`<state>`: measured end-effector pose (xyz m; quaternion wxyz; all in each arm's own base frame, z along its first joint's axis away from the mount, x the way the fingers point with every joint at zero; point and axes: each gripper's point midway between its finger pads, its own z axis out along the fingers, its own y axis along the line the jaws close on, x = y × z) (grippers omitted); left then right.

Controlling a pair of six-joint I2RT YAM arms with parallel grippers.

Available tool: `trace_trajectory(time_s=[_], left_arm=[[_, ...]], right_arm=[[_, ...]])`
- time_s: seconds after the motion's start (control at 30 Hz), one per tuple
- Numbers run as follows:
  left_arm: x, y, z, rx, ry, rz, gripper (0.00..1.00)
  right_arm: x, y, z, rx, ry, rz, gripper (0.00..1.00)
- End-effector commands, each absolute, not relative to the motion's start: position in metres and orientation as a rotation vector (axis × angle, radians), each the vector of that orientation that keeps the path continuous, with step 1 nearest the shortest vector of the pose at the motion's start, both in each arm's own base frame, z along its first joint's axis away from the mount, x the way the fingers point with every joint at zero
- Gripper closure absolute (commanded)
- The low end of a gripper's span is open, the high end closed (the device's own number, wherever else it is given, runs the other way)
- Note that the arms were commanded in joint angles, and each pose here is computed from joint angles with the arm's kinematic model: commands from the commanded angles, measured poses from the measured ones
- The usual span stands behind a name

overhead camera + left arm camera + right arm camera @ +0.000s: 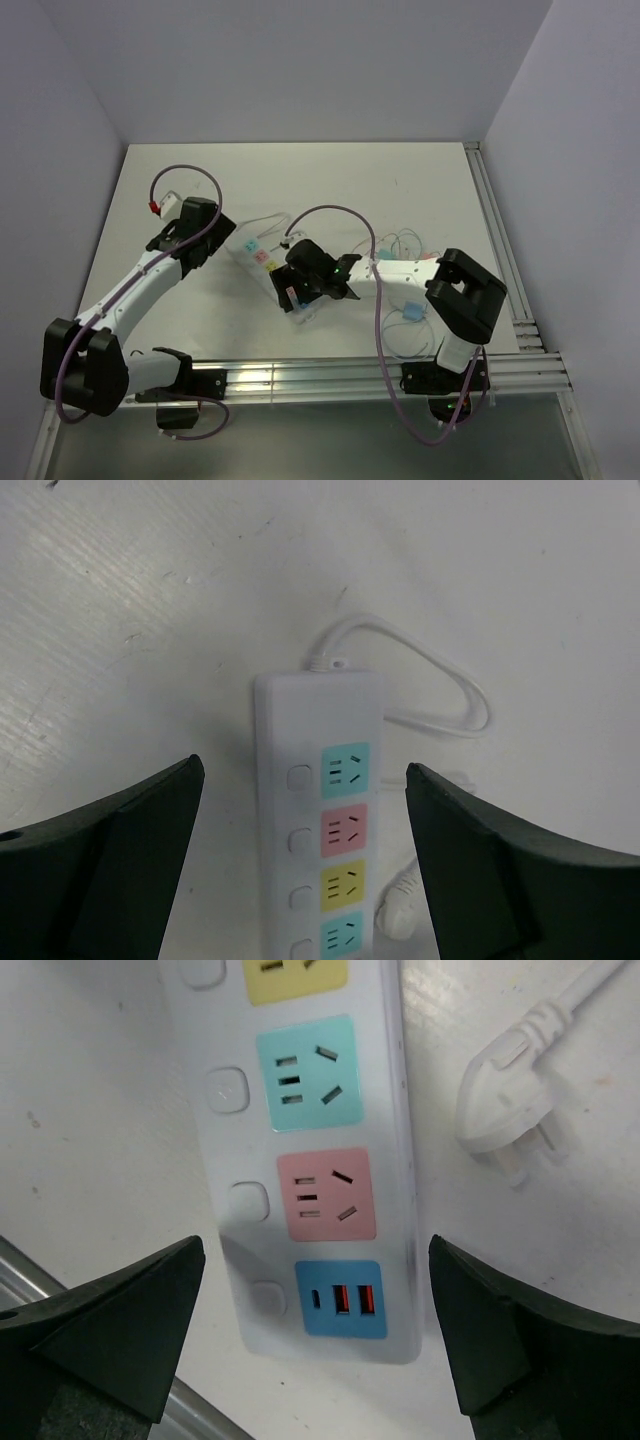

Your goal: Insert the plug

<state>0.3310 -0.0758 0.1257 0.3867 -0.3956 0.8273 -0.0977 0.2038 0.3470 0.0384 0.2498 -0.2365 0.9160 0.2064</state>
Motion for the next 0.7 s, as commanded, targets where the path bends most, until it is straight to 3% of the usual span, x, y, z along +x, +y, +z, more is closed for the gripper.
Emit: trace_trajectory(time_s=[0.0,0.2,0.47,0.57,0.67], left_arm=[[0.338,-0.077,0.153,-0.946,2.028,-0.307,0.12],[0.337,-0.078,0.162,-0.920,2.015,-0.331,0.12],[0.338,-0.089,0.182,-0.843,1.984,-0.423,0.12],[0.337,-0.099,0.188,-0.792,1.979,-0.482,0.14],[0.338,-0.109,0.196,-0.737,1.963,-0.543,0.16]], right_arm=[[0.224,0.353,0.088,-0.582,2.406,0.589,0.00],[0.247,0.331,0.121,-0.461,2.373,0.522,0.00],[0.303,0.198,0.138,0.103,2.352,0.342,0.11],[0.303,0.149,0.128,0.280,2.322,0.293,0.19],[0.300,0.111,0.122,0.455,2.288,0.295,0.47]])
